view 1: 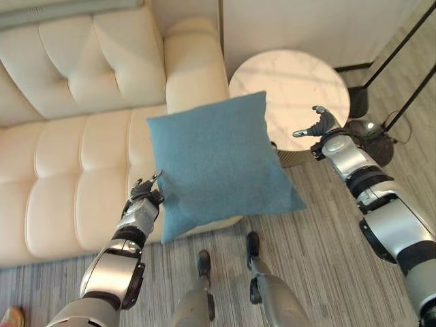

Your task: Pick up all the scattered cushions and arrange them neatly on the sofa.

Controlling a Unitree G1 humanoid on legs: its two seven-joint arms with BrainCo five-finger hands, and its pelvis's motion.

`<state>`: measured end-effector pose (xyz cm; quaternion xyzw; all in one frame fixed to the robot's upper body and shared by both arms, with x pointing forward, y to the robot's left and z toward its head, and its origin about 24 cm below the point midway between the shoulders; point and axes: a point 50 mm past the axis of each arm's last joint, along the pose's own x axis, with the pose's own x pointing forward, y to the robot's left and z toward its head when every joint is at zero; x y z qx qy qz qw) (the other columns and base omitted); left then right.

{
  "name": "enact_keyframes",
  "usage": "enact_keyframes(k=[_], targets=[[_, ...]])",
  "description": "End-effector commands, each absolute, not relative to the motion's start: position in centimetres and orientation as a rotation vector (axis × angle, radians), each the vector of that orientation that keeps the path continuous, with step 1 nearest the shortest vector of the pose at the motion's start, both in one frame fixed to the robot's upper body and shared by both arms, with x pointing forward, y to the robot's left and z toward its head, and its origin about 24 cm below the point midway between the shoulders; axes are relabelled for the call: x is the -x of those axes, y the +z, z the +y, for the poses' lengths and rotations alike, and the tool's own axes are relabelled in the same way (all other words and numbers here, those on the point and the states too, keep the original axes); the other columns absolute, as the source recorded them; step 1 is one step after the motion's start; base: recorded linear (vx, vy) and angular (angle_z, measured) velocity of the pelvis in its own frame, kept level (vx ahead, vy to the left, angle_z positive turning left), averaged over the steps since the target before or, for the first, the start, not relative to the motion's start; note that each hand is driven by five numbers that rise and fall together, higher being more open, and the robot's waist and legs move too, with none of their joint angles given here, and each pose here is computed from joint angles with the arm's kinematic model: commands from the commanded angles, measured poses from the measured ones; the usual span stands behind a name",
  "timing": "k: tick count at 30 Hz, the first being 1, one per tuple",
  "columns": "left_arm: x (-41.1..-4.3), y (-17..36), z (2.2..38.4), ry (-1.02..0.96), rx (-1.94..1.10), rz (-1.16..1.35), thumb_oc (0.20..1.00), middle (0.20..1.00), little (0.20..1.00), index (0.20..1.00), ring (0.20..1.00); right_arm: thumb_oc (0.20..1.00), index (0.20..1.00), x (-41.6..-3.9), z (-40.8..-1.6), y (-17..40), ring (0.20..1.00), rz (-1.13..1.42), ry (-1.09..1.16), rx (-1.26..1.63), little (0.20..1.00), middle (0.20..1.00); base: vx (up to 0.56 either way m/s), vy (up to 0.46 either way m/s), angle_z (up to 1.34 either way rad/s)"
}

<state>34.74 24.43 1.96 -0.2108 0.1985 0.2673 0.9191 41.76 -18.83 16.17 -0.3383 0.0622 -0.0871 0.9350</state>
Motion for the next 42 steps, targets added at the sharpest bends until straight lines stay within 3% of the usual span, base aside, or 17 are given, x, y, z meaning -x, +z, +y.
enact_keyframes(k=[1, 6, 7, 8, 9, 10, 11, 13, 14, 15, 16, 27, 42], targets=[[-36.5, 4.2, 23.2, 0.531, 0.418, 0.354, 1.0, 1.0, 1.0, 1.0, 1.0, 1.0, 1.0, -41.7, -18.3, 15.4, 1.0, 0.13, -0.231, 0.602, 1.0, 1.0, -0.02, -0.001, 0.12], [-37.9, 6.8, 17.8, 0.345, 0.461, 0.241, 1.0, 1.0, 1.0, 1.0, 1.0, 1.0, 1.0, -40.3, -11.3, 15.0, 1.0, -0.023, -0.049, 0.354, 1.0, 1.0, 0.0, 0.0, 0.09], [-37.8, 7.2, 16.5, 0.288, 0.472, 0.215, 0.809, 0.809, 0.809, 0.809, 0.809, 1.0, 1.0, -39.6, -9.9, 15.0, 1.0, -0.059, 0.007, 0.323, 1.0, 1.0, 0.04, 0.025, 0.0], [-37.2, 8.0, 14.1, 0.183, 0.507, 0.169, 0.558, 0.558, 0.558, 0.558, 0.558, 1.0, 1.0, -38.0, -8.2, 14.5, 1.0, -0.095, 0.096, 0.217, 1.0, 1.0, 0.0, 0.0, 0.0], [-37.1, 7.9, 14.1, 0.184, 0.506, 0.172, 0.558, 0.558, 0.558, 0.558, 0.558, 1.0, 1.0, -37.9, -8.2, 14.4, 1.0, -0.093, 0.095, 0.217, 1.0, 1.0, 0.03, 0.022, 0.01], [-36.6, 7.9, 13.1, 0.139, 0.53, 0.163, 0.341, 0.341, 0.341, 0.341, 0.341, 1.0, 1.0, -37.2, -7.6, 14.1, 1.0, -0.103, 0.134, 0.195, 1.0, 1.0, 0.03, 0.032, 0.03], [-35.6, 8.3, 11.3, 0.056, 0.593, 0.144, 0.2, 0.2, 0.2, 0.2, 0.2, 1.0, 1.0, -35.7, -6.8, 14.0, 1.0, -0.136, 0.214, 0.136, 1.0, 1.0, 0.03, 0.032, 0.02], [-35.1, 8.1, 10.8, 0.036, 0.615, 0.15, 0.2, 0.2, 0.2, 0.2, 0.2, 1.0, 1.0, -35.0, -6.8, 13.5, 1.0, -0.137, 0.234, 0.128, 1.0, 1.0, 0.02, 0.028, 0.04], [-34.6, 7.8, 10.5, 0.026, 0.645, 0.156, 0.2, 0.2, 0.2, 0.2, 0.2, 0.928, 0.928, -34.5, -7.0, 13.2, 0.928, -0.139, 0.237, 0.116, 0.928, 0.928, 0.02, 0.035, 0.03], [-34.2, 8.0, 10.1, 0.013, 0.687, 0.151, 0.2, 0.2, 0.2, 0.2, 0.2, 0.451, 0.451, -34.0, -7.0, 13.1, 0.451, -0.144, 0.25, 0.11, 0.451, 0.451, 0.01, 0.034, 0.0], [-33.6, 7.7, 9.7, 0.001, 0.711, 0.161, 0.2, 0.2, 0.2, 0.2, 0.2, 0.2, 0.2, -33.5, -7.4, 12.9, 0.2, -0.151, 0.255, 0.123, 0.2, 0.2, 0.0, 0.0, 0.0], [-30.0, 5.2, 9.6, 0.002, 0.88, 0.236, 0.2, 0.2, 0.2, 0.2, 0.2, 0.2, 0.2, -32.2, -9.3, 11.0, 0.2, -0.12, 0.199, 0.217, 0.2, 0.2, -0.02, 0.009, -0.02], [-26.3, 4.2, 13.7, 0.073, 0.668, 0.153, 0.2, 0.2, 0.2, 0.2, 0.2, 0.2, 0.2, -29.4, -9.3, 7.0, 0.2, 0.005, 0.252, 0.125, 0.2, 0.2, 0.0, 0.028, -0.01]])
